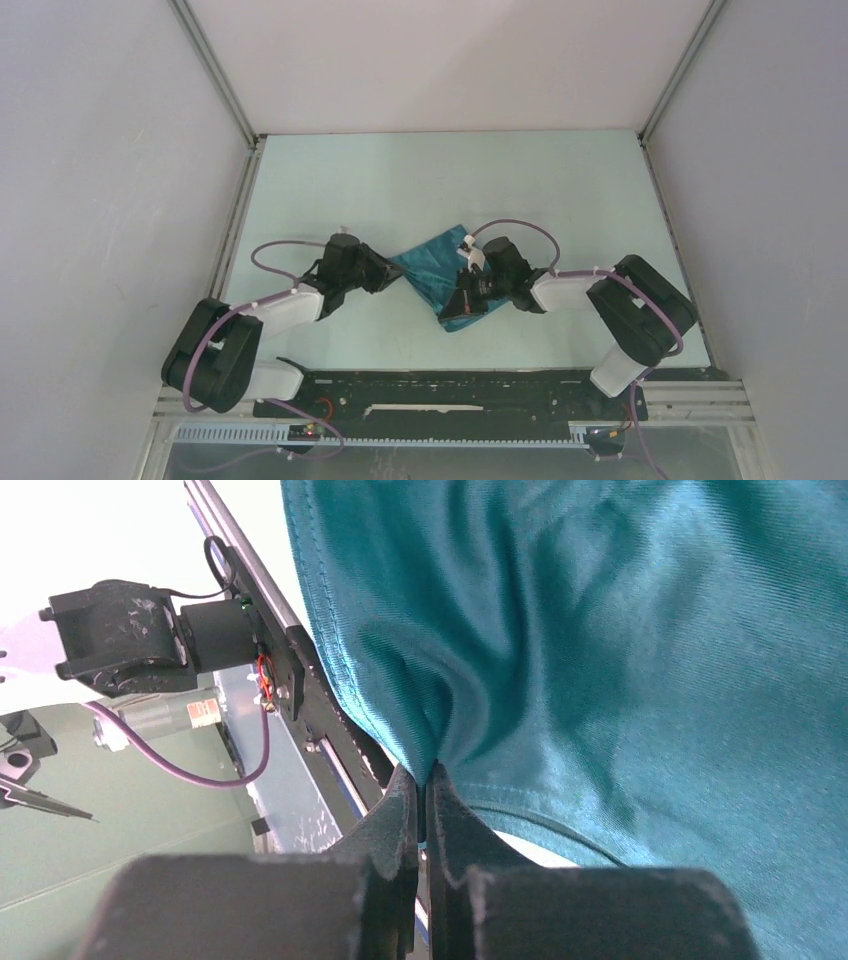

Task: Fold the napkin into a case and place the utensils inside
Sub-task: Fold the lower triangle-folded napkin at the center of the board.

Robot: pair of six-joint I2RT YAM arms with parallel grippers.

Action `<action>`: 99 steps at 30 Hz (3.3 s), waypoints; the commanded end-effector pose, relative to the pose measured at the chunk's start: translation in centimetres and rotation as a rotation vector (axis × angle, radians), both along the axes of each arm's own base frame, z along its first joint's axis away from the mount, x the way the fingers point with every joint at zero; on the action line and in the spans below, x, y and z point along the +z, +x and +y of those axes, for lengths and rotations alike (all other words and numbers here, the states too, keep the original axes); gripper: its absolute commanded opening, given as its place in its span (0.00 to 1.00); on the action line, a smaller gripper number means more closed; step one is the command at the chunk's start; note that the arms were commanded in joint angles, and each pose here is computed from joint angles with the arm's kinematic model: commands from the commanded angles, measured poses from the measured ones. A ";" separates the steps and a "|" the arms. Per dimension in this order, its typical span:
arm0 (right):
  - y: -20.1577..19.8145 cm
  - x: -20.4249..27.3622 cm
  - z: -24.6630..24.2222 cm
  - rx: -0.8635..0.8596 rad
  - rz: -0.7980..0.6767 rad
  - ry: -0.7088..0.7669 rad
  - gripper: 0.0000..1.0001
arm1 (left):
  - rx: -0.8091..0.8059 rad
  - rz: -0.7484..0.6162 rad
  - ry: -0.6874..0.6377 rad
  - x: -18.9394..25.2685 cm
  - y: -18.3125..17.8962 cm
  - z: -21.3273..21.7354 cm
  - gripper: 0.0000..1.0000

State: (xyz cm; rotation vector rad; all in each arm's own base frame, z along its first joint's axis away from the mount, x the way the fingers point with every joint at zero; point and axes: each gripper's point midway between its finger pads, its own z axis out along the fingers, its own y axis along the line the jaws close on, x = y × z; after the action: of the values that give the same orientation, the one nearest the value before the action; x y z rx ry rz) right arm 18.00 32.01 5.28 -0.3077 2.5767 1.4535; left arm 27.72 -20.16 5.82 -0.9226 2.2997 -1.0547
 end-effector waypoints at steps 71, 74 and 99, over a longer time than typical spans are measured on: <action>3.5 -2.5 -7.6 -0.148 0.078 -0.214 0.01 | -0.196 -0.022 0.182 -0.2 9.0 -10.4 0.00; 3.6 -2.7 -7.6 -0.145 0.086 -0.219 0.03 | -0.197 -0.020 0.181 -0.3 9.1 -10.5 0.00; 4.9 5.6 -8.5 -0.100 -0.327 -0.324 0.68 | -0.202 -0.006 0.190 -1.5 9.0 -10.3 0.00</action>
State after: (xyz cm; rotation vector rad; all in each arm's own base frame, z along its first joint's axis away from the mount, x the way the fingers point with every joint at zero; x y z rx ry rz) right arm 22.04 21.52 8.75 -0.2601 2.6213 0.8250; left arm 34.89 -29.80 2.68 -0.6397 2.5471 -0.8648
